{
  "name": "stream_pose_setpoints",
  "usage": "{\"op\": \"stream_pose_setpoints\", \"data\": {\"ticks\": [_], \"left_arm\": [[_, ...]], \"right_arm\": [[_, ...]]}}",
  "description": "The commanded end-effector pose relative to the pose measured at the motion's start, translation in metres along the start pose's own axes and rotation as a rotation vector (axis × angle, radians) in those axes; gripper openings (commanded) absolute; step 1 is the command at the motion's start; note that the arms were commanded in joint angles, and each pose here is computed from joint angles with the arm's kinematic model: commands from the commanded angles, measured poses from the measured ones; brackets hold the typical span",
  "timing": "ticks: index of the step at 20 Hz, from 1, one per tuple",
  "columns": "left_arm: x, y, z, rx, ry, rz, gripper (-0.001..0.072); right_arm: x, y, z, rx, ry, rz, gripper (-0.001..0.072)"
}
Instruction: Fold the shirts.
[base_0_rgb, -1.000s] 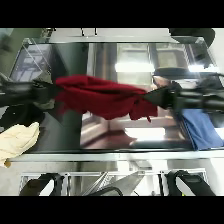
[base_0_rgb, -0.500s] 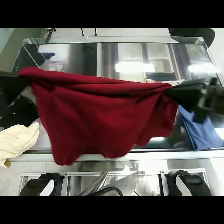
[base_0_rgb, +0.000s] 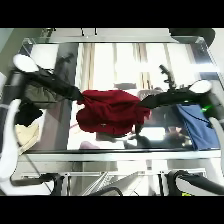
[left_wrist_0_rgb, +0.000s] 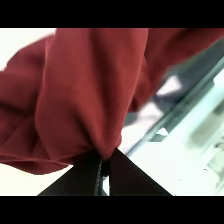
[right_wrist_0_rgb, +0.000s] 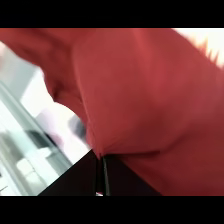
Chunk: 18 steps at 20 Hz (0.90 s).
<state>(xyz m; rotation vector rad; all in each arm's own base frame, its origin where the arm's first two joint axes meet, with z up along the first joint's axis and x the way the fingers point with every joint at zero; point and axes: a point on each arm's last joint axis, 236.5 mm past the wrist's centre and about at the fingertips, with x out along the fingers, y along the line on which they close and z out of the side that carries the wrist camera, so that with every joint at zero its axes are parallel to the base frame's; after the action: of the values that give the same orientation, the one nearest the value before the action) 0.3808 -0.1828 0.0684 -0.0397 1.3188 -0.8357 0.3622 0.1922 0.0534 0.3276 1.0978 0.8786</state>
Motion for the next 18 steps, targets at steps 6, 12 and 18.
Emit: {"op": "stream_pose_setpoints", "data": {"ticks": [6, 12, 18], "left_arm": [[0.016, 0.089, 0.028, -0.245, 0.03, 0.026, 0.0702], [0.046, -0.022, -0.019, -0.294, 0.109, -0.194, 0.0702], [0.169, -0.099, -0.101, -0.388, 0.129, -0.204, 0.0701]], "right_arm": [[0.022, -0.087, 0.004, 0.178, 0.001, -0.054, 0.0524], [-0.036, -0.102, -0.021, 0.283, -0.019, -0.05, 0.0434], [0.003, -0.116, -0.071, 0.392, 0.033, -0.066, 0.0435]]}}
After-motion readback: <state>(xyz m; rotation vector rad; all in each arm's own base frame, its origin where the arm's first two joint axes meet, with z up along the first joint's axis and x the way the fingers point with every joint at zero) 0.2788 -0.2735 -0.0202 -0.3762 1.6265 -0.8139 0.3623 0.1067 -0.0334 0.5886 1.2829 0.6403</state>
